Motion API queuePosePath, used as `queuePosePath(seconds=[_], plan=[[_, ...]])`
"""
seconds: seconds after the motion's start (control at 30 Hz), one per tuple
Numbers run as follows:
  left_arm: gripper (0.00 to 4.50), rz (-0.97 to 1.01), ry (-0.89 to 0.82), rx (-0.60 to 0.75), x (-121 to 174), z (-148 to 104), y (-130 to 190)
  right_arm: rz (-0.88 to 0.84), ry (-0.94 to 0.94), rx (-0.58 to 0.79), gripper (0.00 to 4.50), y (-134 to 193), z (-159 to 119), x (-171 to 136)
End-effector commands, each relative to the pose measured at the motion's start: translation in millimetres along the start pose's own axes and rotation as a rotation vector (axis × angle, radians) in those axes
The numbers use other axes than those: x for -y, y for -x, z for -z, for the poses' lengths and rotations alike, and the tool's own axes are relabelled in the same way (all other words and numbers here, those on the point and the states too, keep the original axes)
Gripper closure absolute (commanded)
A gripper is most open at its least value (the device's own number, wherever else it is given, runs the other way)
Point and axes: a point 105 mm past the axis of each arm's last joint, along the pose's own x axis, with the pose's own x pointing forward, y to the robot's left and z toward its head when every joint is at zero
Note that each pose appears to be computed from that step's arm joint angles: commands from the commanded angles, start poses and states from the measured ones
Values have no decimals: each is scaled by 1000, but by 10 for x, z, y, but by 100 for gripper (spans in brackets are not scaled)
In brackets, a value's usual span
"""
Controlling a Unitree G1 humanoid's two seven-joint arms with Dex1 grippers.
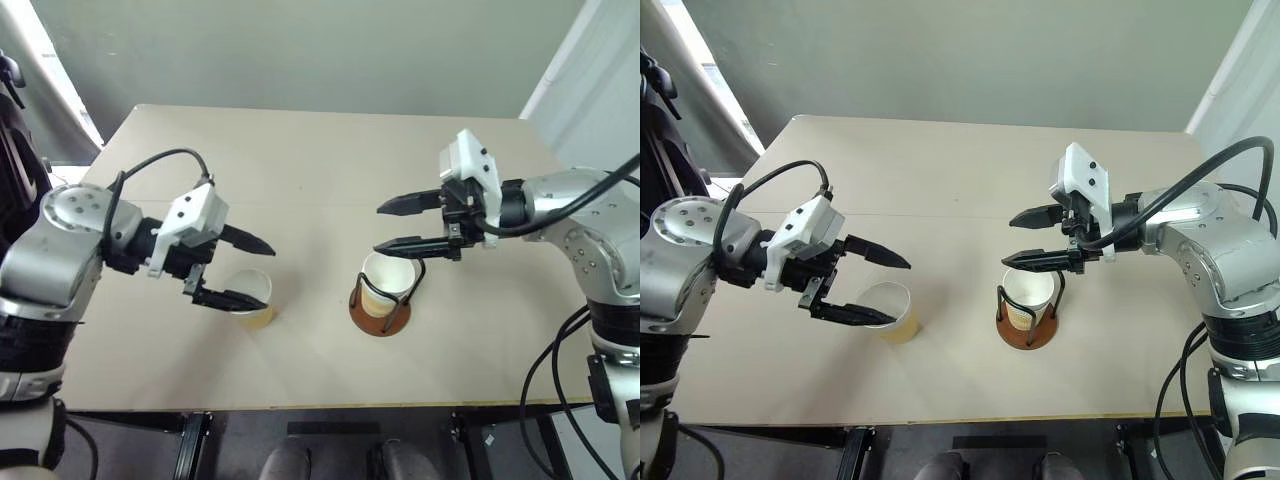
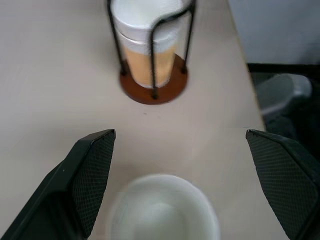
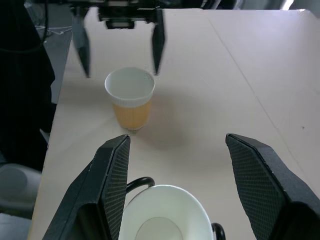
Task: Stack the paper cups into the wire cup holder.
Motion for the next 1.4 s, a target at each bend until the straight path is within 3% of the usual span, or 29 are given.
queuePosePath(seconds=[0.03,0.23,0.4,1.03,1.2,1.4], plan=[[0,-14,-105,-115,92,64,120,-57,32,81,147,151,-200,-132],[0,-24,-112,-200,151,312,192,-107,129,-10,147,250,15,-237],[0,-28,-134,-221,77,356,207,-110,190,-129,147,297,264,-195],[0,68,-180,-240,58,411,-56,-58,234,-169,147,507,433,-143],[122,95,-196,-276,93,499,-137,-43,233,-174,143,539,440,-136],[340,103,-191,-289,67,564,-179,-30,234,-182,143,568,456,-130]])
